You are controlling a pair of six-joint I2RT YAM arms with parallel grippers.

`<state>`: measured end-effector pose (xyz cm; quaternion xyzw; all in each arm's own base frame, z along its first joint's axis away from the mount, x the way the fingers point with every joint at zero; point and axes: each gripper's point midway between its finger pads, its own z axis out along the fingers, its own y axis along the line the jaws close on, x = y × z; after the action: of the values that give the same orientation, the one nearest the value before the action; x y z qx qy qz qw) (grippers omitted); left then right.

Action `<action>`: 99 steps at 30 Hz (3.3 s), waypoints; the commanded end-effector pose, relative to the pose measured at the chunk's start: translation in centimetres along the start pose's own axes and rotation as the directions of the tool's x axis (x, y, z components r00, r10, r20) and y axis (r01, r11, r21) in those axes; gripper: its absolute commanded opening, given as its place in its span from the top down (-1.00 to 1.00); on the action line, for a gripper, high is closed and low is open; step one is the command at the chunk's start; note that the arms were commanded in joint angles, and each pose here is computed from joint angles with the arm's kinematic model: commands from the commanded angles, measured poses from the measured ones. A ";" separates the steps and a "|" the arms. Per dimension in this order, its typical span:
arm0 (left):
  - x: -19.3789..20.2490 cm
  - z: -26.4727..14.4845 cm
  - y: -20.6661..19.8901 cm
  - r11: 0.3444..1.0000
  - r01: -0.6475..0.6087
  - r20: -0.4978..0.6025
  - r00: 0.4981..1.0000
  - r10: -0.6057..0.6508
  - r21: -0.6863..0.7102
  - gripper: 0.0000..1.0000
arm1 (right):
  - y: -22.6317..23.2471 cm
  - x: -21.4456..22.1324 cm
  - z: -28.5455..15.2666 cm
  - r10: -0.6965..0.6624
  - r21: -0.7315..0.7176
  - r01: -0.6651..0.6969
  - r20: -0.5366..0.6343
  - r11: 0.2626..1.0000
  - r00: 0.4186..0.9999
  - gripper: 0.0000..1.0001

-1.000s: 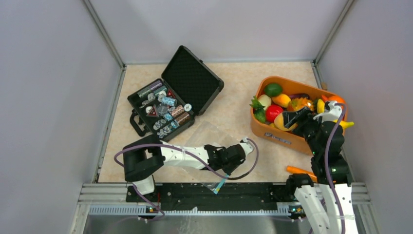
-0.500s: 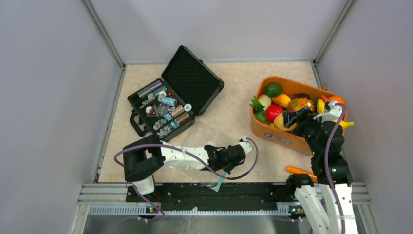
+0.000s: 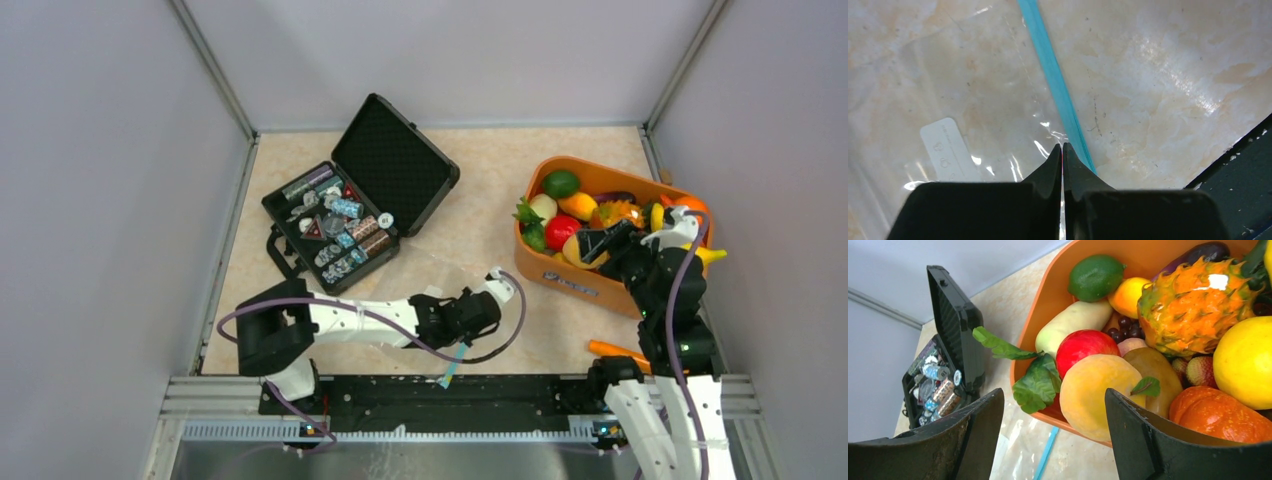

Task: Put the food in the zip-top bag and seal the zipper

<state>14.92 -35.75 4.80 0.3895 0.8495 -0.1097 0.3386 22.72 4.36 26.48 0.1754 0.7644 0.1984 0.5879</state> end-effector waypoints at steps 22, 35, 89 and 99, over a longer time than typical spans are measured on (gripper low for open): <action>-0.3 0.5 -1.9 0.972 0.173 -0.012 0.985 -0.173 0.159 -0.54 | 1.2 2.1 1.1 0.022 -0.074 -0.029 -0.095 0.997 0.995 -0.46; 2.0 1.9 -1.3 0.982 0.159 -0.070 0.986 -0.153 0.104 -0.03 | 1.0 1.9 1.1 0.020 -0.067 -0.026 -0.082 0.997 0.996 -0.47; -8.6 -9.6 8.4 0.947 0.259 0.347 0.920 -0.182 -0.192 1.00 | 11.8 5.1 -0.6 -0.166 -0.476 0.002 -0.302 0.880 0.939 -0.38; -9.1 -10.8 8.9 0.939 0.291 0.390 0.898 -0.203 -0.182 1.00 | 14.3 9.7 0.2 -0.262 -0.483 0.022 -0.436 0.876 0.861 -0.38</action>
<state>20.07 -30.11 16.93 0.2360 0.8323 -0.0986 0.4918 21.17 19.56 25.42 -0.0630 0.8240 0.3873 0.4087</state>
